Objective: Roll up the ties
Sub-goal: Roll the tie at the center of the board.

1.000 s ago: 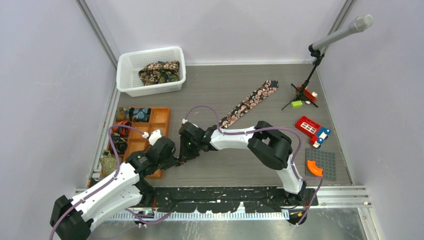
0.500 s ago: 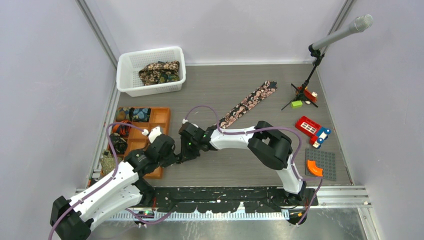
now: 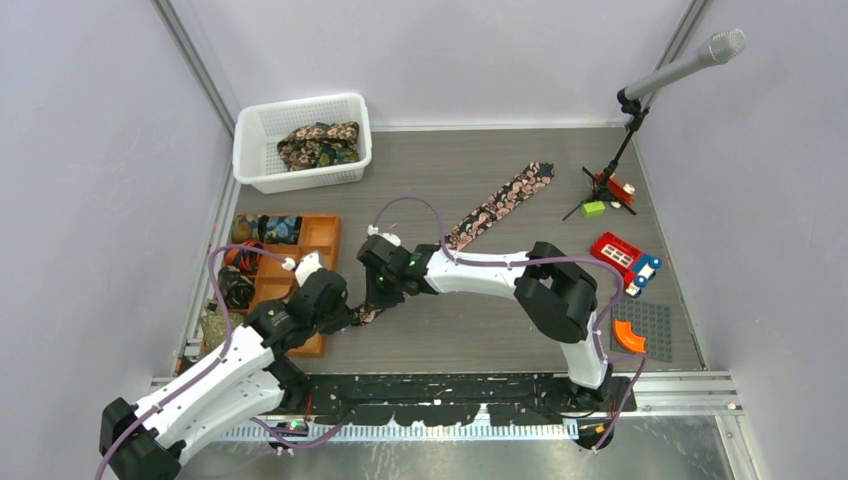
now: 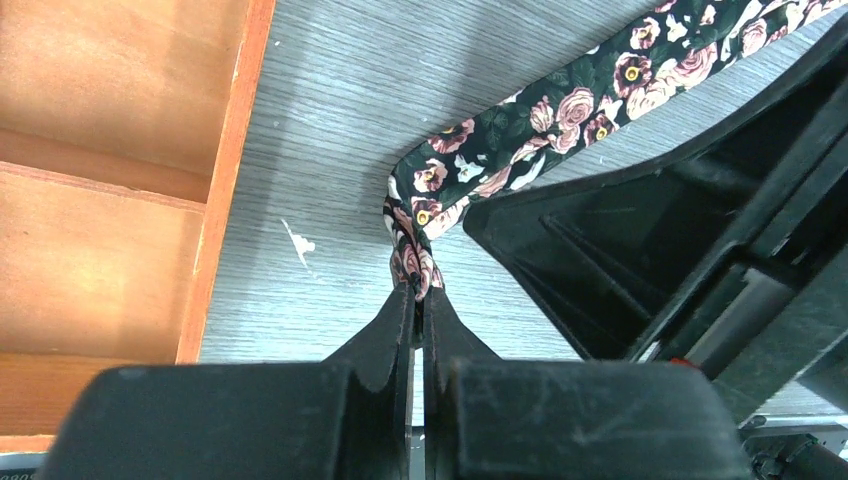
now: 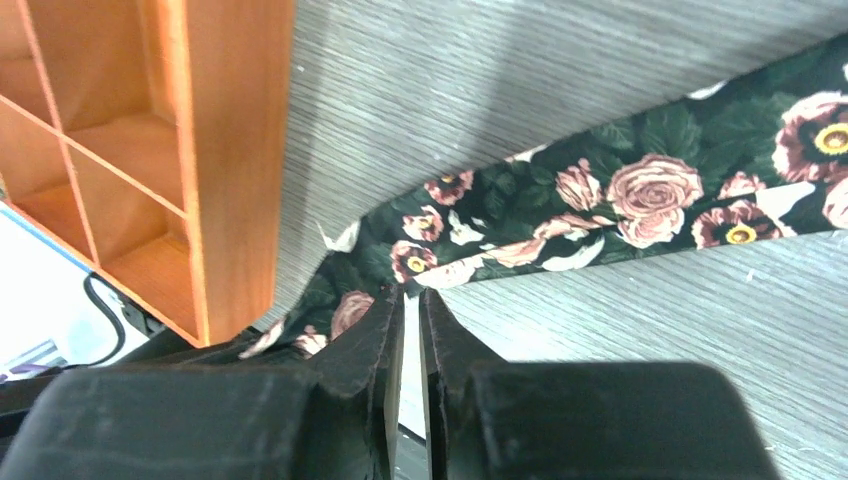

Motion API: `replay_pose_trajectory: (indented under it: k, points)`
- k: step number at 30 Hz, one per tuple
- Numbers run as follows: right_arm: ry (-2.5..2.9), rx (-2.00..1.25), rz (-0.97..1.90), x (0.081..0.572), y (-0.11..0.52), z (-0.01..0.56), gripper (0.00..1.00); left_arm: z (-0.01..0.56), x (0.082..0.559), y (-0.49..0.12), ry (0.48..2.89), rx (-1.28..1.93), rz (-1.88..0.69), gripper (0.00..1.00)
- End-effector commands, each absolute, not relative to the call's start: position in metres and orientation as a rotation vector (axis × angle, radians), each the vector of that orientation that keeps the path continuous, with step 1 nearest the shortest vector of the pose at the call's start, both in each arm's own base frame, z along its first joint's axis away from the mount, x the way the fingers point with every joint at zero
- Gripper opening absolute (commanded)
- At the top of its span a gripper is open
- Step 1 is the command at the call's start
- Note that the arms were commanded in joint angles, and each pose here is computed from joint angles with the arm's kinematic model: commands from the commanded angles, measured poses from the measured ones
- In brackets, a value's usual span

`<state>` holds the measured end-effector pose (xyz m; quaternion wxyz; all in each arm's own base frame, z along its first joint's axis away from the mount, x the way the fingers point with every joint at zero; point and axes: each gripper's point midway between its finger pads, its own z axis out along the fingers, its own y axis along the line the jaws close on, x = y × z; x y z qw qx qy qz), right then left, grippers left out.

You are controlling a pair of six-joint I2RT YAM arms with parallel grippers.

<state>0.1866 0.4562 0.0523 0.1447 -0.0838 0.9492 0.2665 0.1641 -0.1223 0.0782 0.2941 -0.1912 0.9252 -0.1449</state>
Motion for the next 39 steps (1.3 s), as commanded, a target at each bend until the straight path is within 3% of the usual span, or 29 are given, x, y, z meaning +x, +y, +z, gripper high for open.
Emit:
replay_pose_trajectory:
  k: [1,16,39]
  points:
    - [2.629,-0.228,0.809,0.205,0.468,0.09,0.16,0.08,0.162,-0.116,2.448,-0.521,-0.376,0.0]
    - [2.739,-0.243,0.869,0.184,0.493,0.041,0.15,0.091,0.165,-0.113,2.419,-0.519,-0.371,0.0]
    - [2.719,-0.229,0.937,0.181,0.495,0.055,0.15,0.1,0.189,-0.136,2.426,-0.449,-0.381,0.0]
